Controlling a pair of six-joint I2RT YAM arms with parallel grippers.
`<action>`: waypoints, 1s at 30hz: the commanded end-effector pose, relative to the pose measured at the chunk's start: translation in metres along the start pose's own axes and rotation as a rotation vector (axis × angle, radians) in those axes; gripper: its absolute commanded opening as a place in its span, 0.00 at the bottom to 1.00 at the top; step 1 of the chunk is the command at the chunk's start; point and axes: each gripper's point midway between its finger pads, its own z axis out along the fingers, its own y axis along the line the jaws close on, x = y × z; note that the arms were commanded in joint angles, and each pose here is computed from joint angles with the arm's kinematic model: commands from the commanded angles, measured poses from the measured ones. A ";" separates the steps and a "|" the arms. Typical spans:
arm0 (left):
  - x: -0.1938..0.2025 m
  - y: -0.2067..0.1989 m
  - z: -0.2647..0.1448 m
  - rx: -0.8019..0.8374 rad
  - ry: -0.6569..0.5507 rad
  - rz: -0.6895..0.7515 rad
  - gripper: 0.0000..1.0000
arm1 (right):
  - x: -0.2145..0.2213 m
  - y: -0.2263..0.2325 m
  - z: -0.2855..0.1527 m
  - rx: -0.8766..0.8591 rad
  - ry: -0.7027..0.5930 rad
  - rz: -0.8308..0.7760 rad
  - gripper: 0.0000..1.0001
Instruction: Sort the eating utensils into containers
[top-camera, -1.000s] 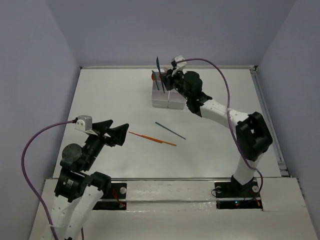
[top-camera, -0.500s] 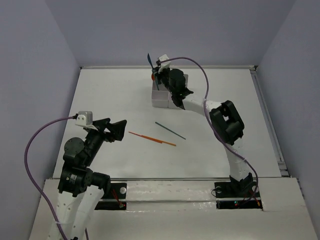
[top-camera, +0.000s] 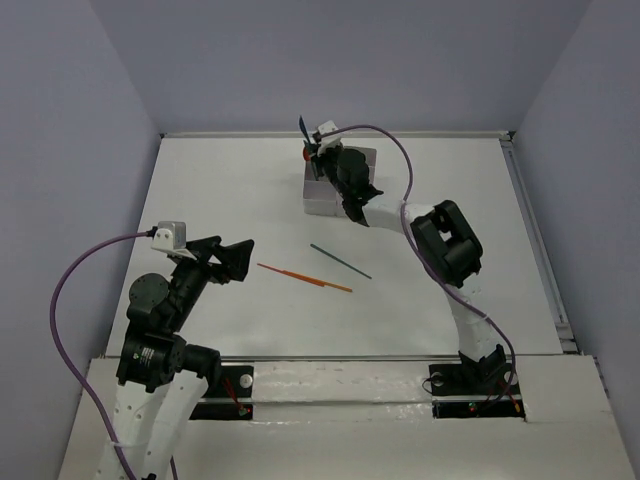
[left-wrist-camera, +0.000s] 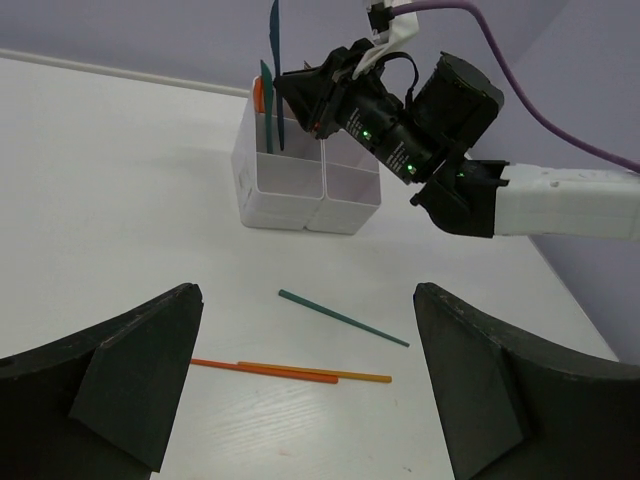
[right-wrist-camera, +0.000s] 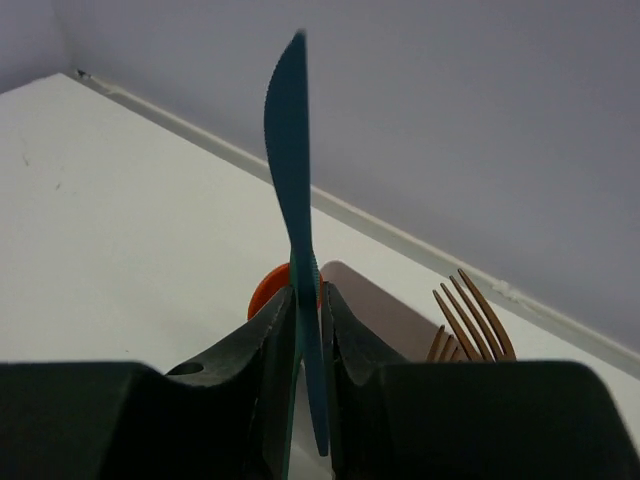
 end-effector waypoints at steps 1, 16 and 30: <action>-0.011 -0.006 0.002 0.033 -0.041 0.025 0.99 | -0.048 -0.011 -0.006 0.040 -0.118 0.019 0.30; -0.010 -0.003 0.003 0.025 -0.039 0.024 0.99 | -0.085 0.023 -0.089 -0.069 -0.011 0.102 0.37; -0.006 -0.005 0.006 0.038 -0.018 0.017 0.99 | 0.084 0.081 -0.240 -0.302 0.808 0.189 0.43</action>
